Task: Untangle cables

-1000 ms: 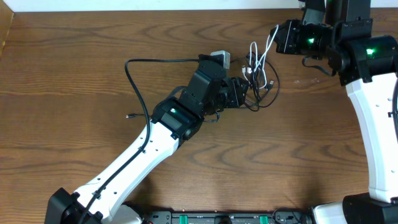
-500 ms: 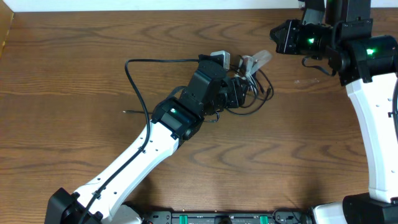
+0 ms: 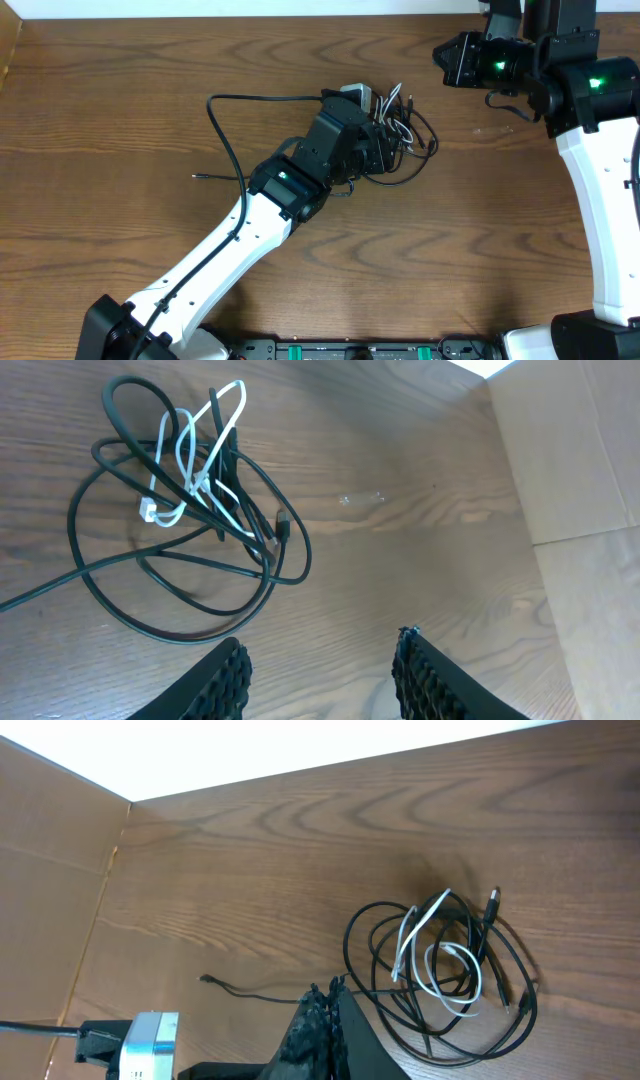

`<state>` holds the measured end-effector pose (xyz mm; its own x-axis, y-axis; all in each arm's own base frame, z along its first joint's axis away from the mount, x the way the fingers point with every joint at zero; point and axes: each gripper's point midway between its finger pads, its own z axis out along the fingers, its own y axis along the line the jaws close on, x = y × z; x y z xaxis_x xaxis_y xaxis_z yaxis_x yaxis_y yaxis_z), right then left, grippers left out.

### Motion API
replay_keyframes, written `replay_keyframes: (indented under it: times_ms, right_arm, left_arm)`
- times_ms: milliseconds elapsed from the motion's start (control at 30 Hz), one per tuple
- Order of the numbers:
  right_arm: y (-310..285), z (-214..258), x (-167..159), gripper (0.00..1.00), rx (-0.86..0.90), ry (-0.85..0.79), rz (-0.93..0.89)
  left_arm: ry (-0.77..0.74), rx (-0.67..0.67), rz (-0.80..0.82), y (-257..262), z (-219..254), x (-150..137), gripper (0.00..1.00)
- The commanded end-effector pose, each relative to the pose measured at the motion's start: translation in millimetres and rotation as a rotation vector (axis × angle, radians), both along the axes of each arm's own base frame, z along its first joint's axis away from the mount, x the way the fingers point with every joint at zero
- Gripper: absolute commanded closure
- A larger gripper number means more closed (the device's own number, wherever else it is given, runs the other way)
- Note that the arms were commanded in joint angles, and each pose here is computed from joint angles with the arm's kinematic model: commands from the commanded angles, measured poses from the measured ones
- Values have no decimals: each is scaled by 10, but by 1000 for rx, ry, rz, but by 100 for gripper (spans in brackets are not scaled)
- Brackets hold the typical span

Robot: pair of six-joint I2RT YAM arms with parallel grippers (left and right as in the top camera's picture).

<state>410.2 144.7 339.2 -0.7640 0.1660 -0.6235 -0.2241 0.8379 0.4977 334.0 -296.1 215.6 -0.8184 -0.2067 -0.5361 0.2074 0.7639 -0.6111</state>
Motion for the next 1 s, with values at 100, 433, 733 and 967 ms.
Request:
replay_keyframes:
  times_ms: [100,433,733,967]
  right_arm:
    - [63,93,-40,99,29,-10,21]
    - [77,96,-50,99,35,-7,29]
    - [75,88,-56,99,34,-3,29]
    - [94,89,-72,99,41,1,39]
  left_arm:
    - [-13,13,3,-3,6,37,50]
    - [2,26,3,-19,-88,60,49]
    - [-16,31,25,2,-72,106,72]
    - [-31,78,-11,24,-119,77,90]
